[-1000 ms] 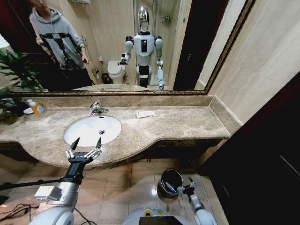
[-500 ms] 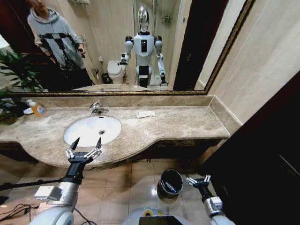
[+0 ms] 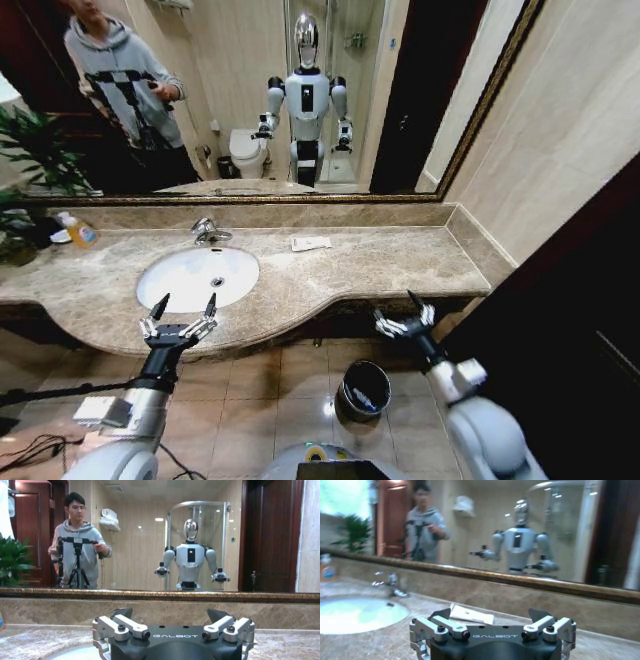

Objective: Pick up the trash from the sink and place it in the trash bin.

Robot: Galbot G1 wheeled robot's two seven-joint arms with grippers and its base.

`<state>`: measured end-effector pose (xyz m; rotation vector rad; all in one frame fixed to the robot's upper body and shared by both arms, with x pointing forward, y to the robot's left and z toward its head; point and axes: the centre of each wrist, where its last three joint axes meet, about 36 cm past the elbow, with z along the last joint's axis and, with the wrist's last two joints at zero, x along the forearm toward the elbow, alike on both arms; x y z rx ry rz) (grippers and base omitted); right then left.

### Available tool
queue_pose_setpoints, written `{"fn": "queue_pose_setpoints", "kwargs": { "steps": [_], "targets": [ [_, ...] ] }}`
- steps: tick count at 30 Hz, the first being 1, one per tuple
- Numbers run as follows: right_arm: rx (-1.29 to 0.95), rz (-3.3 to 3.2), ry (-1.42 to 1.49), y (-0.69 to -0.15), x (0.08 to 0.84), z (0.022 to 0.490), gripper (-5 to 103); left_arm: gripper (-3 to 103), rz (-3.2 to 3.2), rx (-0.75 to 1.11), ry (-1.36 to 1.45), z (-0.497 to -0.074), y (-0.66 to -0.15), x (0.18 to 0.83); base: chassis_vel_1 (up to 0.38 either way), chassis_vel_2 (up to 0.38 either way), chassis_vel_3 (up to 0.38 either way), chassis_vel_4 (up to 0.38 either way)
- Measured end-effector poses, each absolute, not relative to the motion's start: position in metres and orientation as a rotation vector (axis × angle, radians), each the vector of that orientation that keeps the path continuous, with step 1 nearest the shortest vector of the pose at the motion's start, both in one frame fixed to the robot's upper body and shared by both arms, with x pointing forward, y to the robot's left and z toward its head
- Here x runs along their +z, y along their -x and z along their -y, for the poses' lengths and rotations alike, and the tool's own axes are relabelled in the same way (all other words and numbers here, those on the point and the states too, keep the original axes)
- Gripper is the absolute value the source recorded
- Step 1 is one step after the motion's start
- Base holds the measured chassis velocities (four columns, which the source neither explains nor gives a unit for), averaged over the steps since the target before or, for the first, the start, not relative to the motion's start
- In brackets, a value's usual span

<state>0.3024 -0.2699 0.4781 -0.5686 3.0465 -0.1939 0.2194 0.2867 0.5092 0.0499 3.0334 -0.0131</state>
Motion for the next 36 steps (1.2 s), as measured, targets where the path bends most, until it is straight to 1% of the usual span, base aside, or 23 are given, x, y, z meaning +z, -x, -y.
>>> {"fn": "queue_pose_setpoints", "kwargs": {
  "steps": [2, 3, 5, 8, 9, 12, 13, 17, 18, 21, 22, 24, 29, 34, 36],
  "targets": [
    [-0.233, -3.045, 0.632, -0.329, 0.478, 0.277, 100, 100, -3.033, -0.013, -0.050, -0.287, -0.219, 0.509, 0.000, 0.000, 0.000, 0.000],
    [-0.233, -3.045, 0.632, -0.329, 0.478, 0.277, 100, 100, -3.033, -0.013, -0.050, -0.287, -0.219, 0.509, 0.000, 0.000, 0.000, 0.000],
    [-0.253, -3.042, 0.671, -0.350, 0.478, 0.279, 100, 100, -3.033, -0.013, -0.050, -0.287, -0.219, 0.509, 0.000, 0.000, 0.000, 0.000],
    [-0.268, -3.026, 0.732, -0.394, 0.482, 0.272, 100, 100, -3.033, -0.013, -0.050, -0.287, -0.219, 0.509, 0.000, 0.000, 0.000, 0.000],
    [-0.268, -3.026, 0.732, -0.394, 0.482, 0.272, 100, 100, -3.033, -0.013, -0.050, -0.287, -0.219, 0.509, 0.000, 0.000, 0.000, 0.000],
    [-0.287, -3.011, 0.816, -0.442, 0.482, 0.248, 100, 100, -3.033, -0.013, -0.050, -0.287, -0.219, 0.509, 0.000, 0.000, 0.000, 0.000],
    [-0.287, -3.011, 0.816, -0.442, 0.482, 0.248, 100, 100, -3.033, -0.013, -0.050, -0.287, -0.219, 0.509, 0.000, 0.000, 0.000, 0.000],
    [-0.279, -3.029, 0.837, -0.500, 0.489, 0.208, 100, 100, -3.033, -0.013, -0.051, -0.287, -0.219, 0.509, 0.000, 0.000, 0.000, 0.000],
    [-0.279, -3.029, 0.837, -0.500, 0.489, 0.208, 100, 100, -3.033, -0.013, -0.051, -0.287, -0.219, 0.509, 0.000, 0.000, 0.000, 0.000],
    [-0.332, -3.023, 0.840, -0.536, 0.490, 0.186, 100, 100, -3.033, -0.013, -0.050, -0.287, -0.219, 0.509, 0.000, 0.000, 0.000, 0.000],
    [-0.332, -3.023, 0.840, -0.536, 0.490, 0.186, 100, 100, -3.033, -0.013, -0.050, -0.287, -0.219, 0.509, 0.000, 0.000, 0.000, 0.000],
    [-0.390, -3.023, 0.812, -0.563, 0.478, 0.176, 100, 100, -3.033, -0.013, -0.050, -0.287, -0.219, 0.509, 0.000, 0.000, 0.000, 0.000],
    [-0.411, -3.063, 0.744, -0.595, 0.465, 0.162, 100, 100, -3.033, -0.013, -0.050, -0.287, -0.219, 0.509, 0.000, 0.000, 0.000, 0.000],
    [-0.348, -3.117, 0.688, -0.618, 0.457, 0.140, 100, 100, -3.033, -0.013, -0.050, -0.287, -0.219, 0.509, 0.000, 0.000, 0.000, 0.000],
    [-0.280, -3.156, 0.668, -0.633, 0.456, 0.124, 100, 100, -3.033, -0.013, -0.050, -0.287, -0.219, 0.509, 0.000, 0.000, 0.000, 0.000]
  ]
}}
